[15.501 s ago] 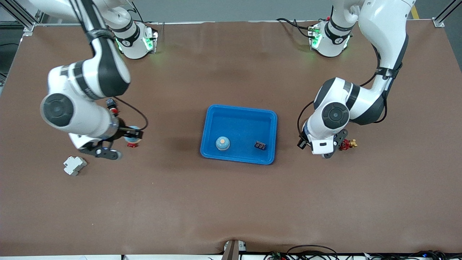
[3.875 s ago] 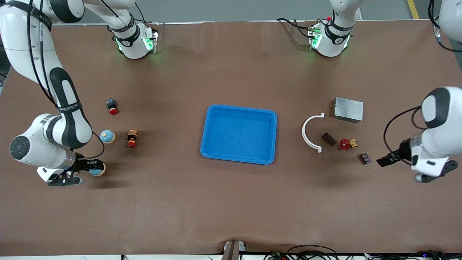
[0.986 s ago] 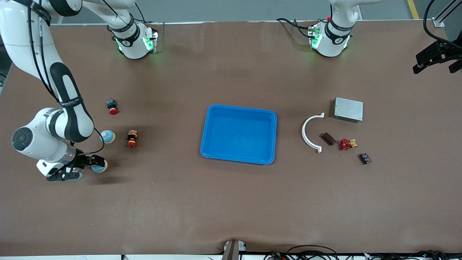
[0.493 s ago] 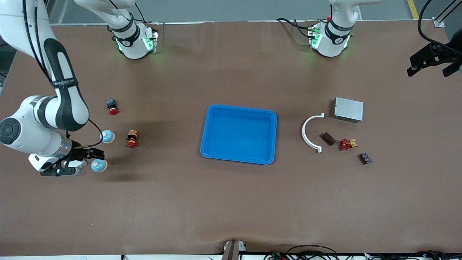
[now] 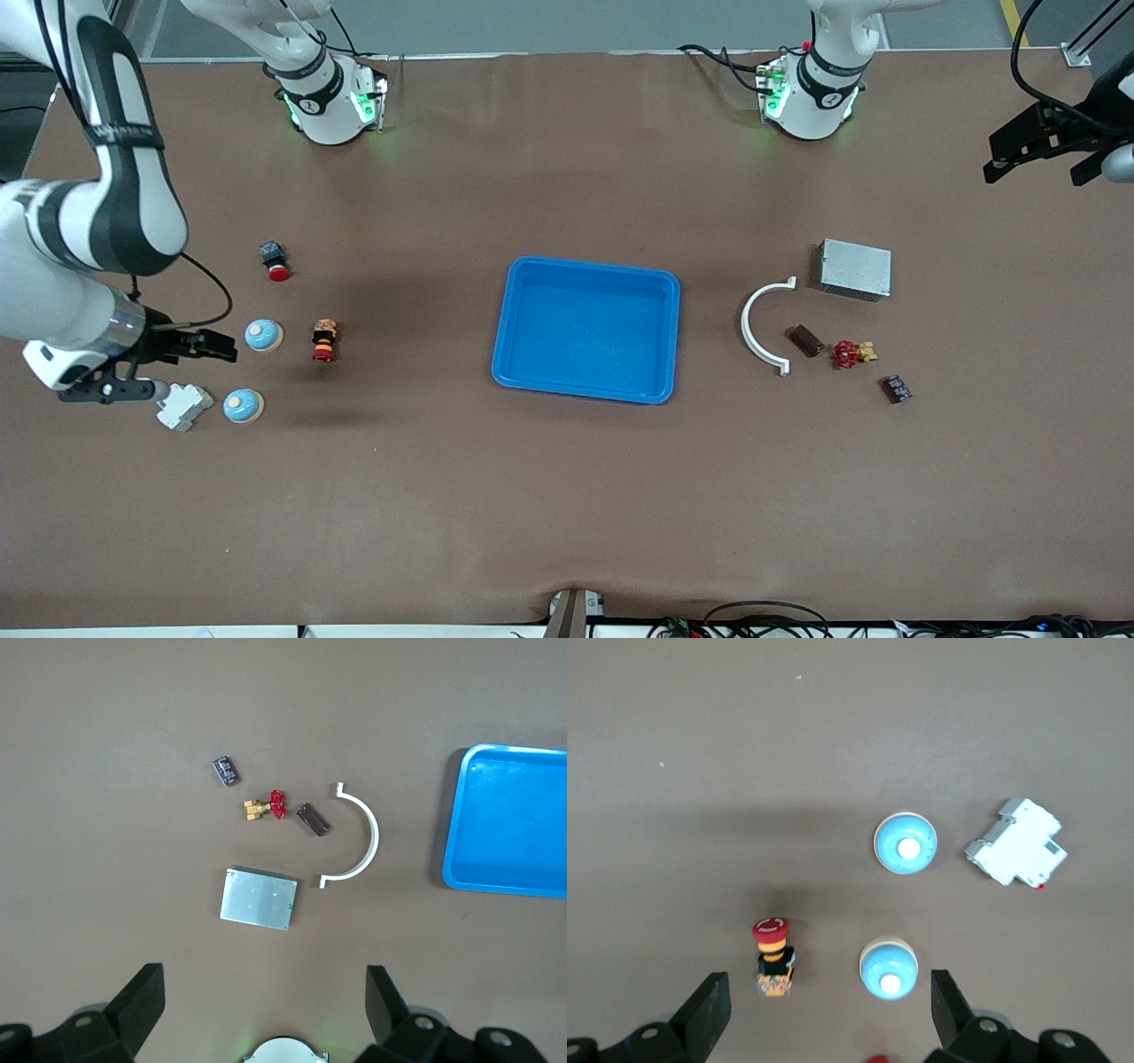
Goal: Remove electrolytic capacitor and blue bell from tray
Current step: 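Open the right gripper off the bell and raise it away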
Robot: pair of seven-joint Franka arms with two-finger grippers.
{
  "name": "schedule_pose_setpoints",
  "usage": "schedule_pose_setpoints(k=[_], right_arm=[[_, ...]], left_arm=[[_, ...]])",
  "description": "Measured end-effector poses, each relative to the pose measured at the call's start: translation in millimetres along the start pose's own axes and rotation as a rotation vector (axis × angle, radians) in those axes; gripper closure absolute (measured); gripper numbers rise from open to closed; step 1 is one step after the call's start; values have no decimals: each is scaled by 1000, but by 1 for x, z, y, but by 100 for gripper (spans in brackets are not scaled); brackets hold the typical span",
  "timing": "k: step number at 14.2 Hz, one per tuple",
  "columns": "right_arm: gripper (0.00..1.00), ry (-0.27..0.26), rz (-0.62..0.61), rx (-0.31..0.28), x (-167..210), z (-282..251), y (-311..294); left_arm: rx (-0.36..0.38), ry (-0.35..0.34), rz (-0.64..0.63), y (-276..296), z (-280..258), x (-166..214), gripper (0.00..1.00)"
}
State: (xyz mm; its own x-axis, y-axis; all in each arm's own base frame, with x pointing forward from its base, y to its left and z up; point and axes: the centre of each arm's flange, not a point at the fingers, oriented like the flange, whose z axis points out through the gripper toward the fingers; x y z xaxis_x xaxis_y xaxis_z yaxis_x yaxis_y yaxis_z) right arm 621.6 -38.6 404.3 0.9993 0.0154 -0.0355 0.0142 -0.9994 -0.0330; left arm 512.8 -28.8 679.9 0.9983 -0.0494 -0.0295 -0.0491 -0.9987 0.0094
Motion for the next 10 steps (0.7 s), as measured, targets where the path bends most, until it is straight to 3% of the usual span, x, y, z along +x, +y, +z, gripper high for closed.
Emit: schedule_pose_setpoints(k=[4, 8, 10], right_arm=[[0, 22, 12, 2, -21, -55, 7], [0, -18, 14, 10, -38, -102, 7], [0, -11, 11, 11, -43, -128, 6]], left_arm=[[0, 1, -1, 0, -1, -1, 0], [0, 1, -4, -2, 0, 0, 0], [0, 1, -4, -2, 0, 0, 0]])
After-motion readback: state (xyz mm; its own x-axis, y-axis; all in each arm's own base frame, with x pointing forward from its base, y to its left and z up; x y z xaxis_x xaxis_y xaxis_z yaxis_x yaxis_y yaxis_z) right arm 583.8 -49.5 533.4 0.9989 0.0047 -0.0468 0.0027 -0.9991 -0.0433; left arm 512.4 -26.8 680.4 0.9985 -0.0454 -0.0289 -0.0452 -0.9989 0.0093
